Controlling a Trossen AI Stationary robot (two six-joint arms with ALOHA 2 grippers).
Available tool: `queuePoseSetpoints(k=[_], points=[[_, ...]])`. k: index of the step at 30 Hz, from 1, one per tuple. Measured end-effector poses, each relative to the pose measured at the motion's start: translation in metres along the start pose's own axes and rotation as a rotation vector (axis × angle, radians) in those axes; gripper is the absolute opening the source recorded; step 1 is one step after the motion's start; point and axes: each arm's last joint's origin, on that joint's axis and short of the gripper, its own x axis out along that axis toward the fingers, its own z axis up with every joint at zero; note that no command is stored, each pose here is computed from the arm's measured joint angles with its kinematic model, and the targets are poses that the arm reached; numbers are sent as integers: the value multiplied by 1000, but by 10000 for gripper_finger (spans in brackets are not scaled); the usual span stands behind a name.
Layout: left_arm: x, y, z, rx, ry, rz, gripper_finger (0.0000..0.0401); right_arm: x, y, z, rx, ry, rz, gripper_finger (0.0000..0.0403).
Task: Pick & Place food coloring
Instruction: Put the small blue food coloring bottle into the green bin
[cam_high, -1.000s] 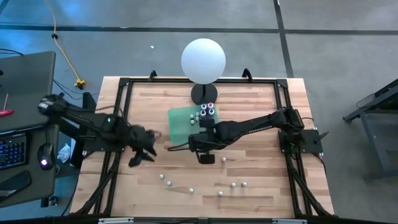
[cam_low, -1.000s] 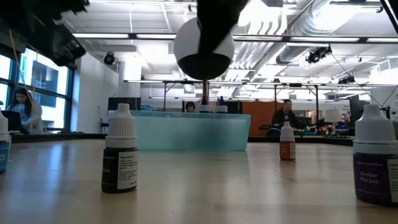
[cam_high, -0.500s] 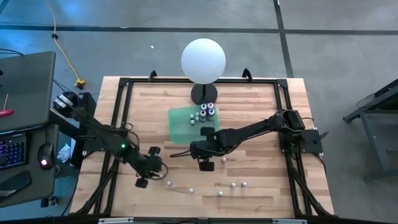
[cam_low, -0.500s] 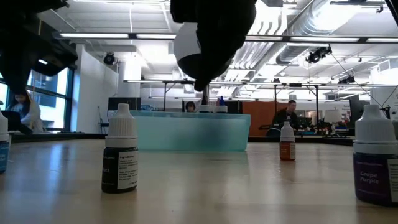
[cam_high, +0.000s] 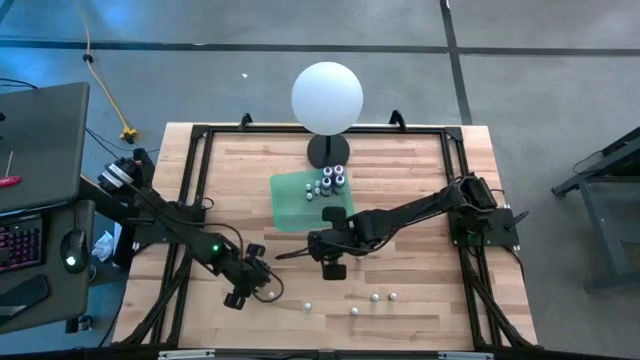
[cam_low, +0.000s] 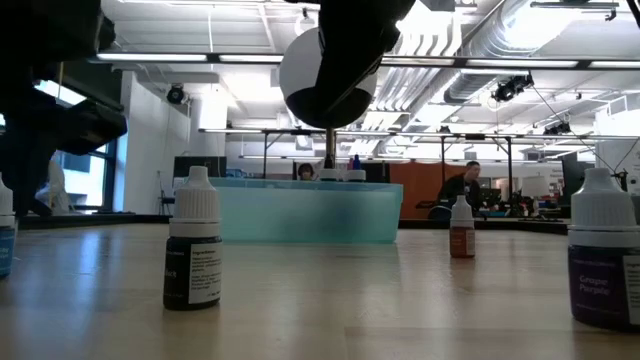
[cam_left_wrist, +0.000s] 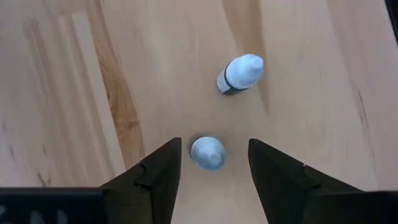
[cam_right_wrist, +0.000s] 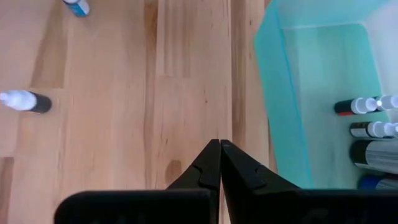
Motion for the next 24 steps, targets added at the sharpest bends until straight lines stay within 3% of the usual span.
queuePoseSetpoints(k=[10,19,24], points=[[9,0,-1,5,20,20,175,0,0,0,0,3,8,4],[8,1,0,5,15,32,71,-5,-2,-4,-9,34,-22,2],[-7,-5,21,16,-25,83,43,-46,-16,-9,-12,28,-100,2]])
